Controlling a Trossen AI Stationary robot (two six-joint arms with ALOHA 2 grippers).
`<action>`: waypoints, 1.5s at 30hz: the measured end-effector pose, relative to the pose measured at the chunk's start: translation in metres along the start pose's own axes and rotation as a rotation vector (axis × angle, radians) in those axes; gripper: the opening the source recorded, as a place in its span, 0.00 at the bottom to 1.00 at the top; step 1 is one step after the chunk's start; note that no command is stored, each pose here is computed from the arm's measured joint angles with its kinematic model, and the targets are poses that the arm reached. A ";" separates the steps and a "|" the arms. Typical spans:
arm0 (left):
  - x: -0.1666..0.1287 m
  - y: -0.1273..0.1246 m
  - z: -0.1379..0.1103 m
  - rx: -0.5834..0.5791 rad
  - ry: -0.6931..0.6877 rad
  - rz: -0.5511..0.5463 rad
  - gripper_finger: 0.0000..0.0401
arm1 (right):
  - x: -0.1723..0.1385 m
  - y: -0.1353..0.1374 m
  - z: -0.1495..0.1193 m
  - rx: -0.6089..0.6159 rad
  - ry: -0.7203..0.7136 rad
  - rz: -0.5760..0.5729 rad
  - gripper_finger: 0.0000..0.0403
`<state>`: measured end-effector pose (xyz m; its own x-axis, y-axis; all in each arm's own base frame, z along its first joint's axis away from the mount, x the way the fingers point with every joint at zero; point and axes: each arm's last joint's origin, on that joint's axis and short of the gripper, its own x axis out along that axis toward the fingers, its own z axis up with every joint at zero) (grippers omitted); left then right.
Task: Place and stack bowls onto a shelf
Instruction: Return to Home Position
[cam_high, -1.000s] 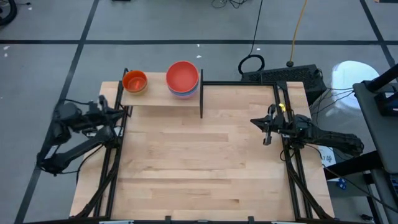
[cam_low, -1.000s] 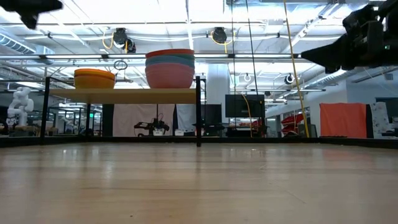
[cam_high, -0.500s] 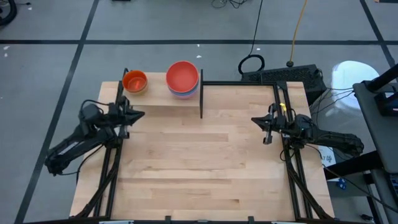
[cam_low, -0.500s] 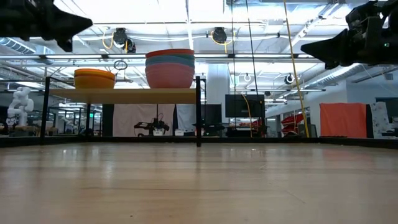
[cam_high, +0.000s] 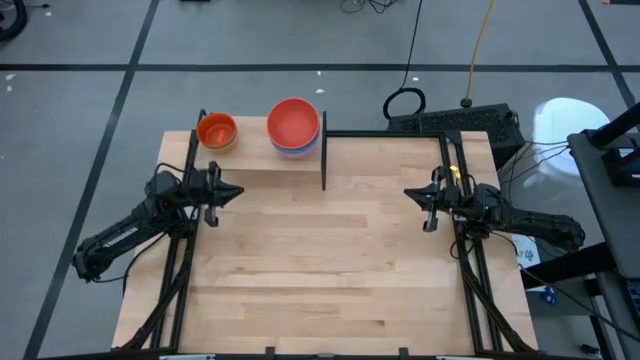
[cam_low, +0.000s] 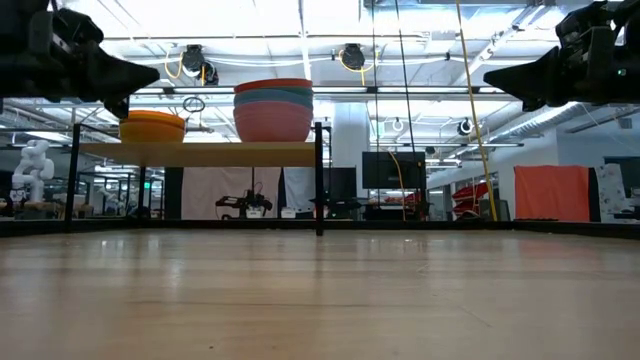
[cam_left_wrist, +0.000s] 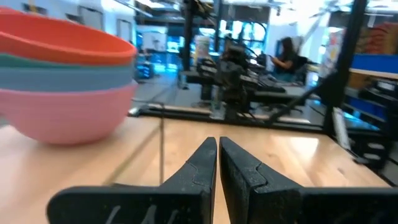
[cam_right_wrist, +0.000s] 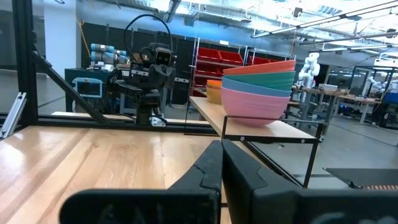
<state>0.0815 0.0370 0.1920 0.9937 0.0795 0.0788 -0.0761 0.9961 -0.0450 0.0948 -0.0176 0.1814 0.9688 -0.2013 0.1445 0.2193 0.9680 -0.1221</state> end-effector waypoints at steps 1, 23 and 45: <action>0.000 0.000 -0.002 -0.003 0.007 -0.018 0.06 | 0.000 0.000 0.000 0.000 0.000 0.000 0.00; 0.002 0.000 -0.018 -0.090 0.048 -0.101 0.06 | 0.000 0.000 -0.001 0.011 0.005 0.001 0.00; 0.002 0.000 -0.018 -0.091 0.047 -0.097 0.06 | 0.000 0.000 -0.001 0.011 0.005 0.001 0.00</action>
<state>0.0854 0.0364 0.1742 0.9989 -0.0215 0.0407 0.0266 0.9912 -0.1297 0.0949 -0.0176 0.1808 0.9697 -0.2006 0.1395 0.2167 0.9698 -0.1116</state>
